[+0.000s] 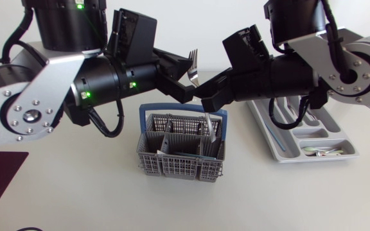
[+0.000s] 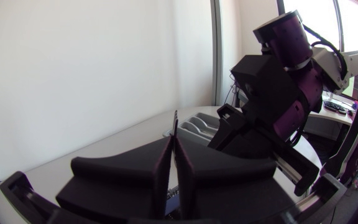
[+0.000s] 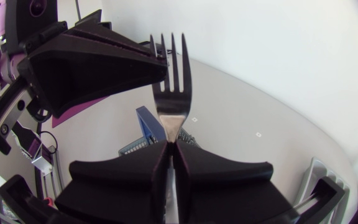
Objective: Sort the cutlery from the basket into the organizer compartments.
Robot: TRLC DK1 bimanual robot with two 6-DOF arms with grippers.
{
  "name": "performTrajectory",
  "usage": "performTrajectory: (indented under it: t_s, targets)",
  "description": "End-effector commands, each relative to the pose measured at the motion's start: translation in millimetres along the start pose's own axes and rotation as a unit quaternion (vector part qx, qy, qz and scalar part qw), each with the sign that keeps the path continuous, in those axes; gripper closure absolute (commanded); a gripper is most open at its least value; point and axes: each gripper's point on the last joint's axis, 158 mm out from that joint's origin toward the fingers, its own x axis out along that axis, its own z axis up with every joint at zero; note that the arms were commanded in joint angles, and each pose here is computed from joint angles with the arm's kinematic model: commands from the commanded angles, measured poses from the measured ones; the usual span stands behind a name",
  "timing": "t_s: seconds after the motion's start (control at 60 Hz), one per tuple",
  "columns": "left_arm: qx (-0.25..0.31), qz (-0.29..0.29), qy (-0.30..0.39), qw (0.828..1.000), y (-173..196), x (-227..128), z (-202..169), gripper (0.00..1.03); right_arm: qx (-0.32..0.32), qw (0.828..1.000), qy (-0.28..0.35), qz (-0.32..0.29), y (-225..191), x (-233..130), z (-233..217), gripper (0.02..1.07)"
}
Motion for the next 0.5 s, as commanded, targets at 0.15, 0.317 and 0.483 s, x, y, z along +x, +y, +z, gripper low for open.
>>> performTrajectory:
  t_s: [0.15, 0.317, 0.483]
  targets:
    - [-0.01, 0.017, -0.027, 0.999, 19, -3, 32, 0.39, -0.004, 1.0, 0.004, 0.017, 11, -12, -4, 1.02]
    - [-0.012, 0.051, -0.041, 0.998, 43, -14, 51, 0.17, -0.004, 1.0, 0.003, 0.01, 10, -27, -5, 1.02]
    - [-0.015, 0.081, -0.047, 0.995, 70, -23, 58, 0.14, 0.007, 1.0, -0.001, -0.01, -9, -50, -11, 1.02]
